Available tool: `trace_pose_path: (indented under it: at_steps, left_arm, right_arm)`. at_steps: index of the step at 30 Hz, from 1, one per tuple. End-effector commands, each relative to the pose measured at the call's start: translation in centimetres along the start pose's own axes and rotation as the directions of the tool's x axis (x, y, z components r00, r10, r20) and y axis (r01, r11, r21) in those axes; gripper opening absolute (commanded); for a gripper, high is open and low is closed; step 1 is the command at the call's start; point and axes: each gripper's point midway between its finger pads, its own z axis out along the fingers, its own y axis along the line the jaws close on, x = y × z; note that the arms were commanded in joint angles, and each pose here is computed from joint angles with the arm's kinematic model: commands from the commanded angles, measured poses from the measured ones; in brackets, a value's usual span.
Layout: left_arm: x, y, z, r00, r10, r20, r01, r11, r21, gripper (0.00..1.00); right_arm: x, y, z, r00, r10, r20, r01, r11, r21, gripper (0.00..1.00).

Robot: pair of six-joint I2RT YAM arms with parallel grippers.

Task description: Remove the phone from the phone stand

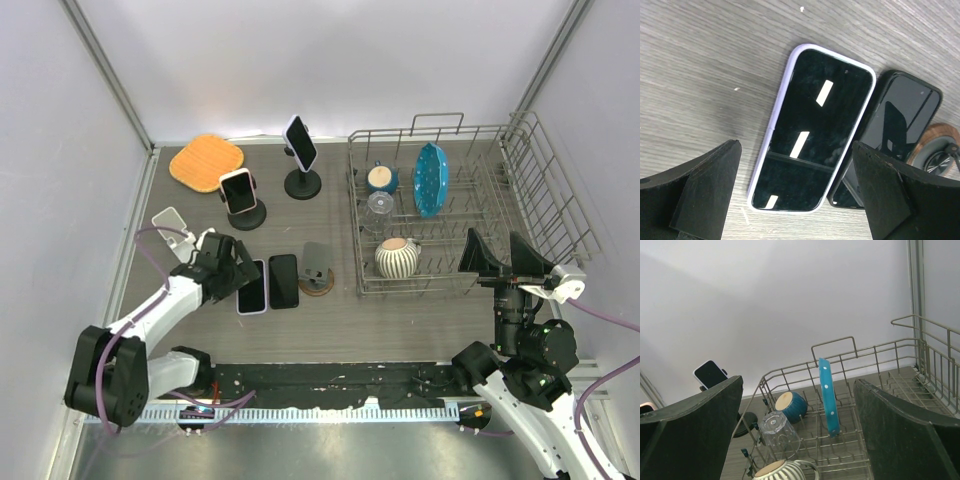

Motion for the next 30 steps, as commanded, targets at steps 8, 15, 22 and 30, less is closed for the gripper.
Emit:
trace_pose_path:
  at_steps: [8,15,22,30]
  left_arm:
    - [0.7,-4.4,2.0,0.993,-0.077,-0.093,0.092,0.982,0.165,0.95]
    - [1.1,-6.5,1.1,0.989,-0.091,-0.118,0.118,0.962,0.245,0.95]
    - [1.5,-7.6,0.5,0.989,-0.089,-0.119,0.119,0.954,0.276,0.95]
    - [-0.1,-6.9,-0.4,0.996,-0.083,-0.039,0.090,0.969,0.229,0.98]
  right_arm:
    - [-1.9,0.2,-0.1,0.998,0.028,0.047,-0.027,1.000,-0.012,0.97]
    - [-1.8,0.2,-0.1,0.999,0.026,0.046,-0.025,1.000,-0.011,0.98]
    - [-1.9,0.2,-0.1,0.998,0.028,0.047,-0.027,1.000,-0.012,0.98]
    - [-2.0,0.2,-0.1,0.999,0.026,0.046,-0.026,1.000,-0.012,0.98]
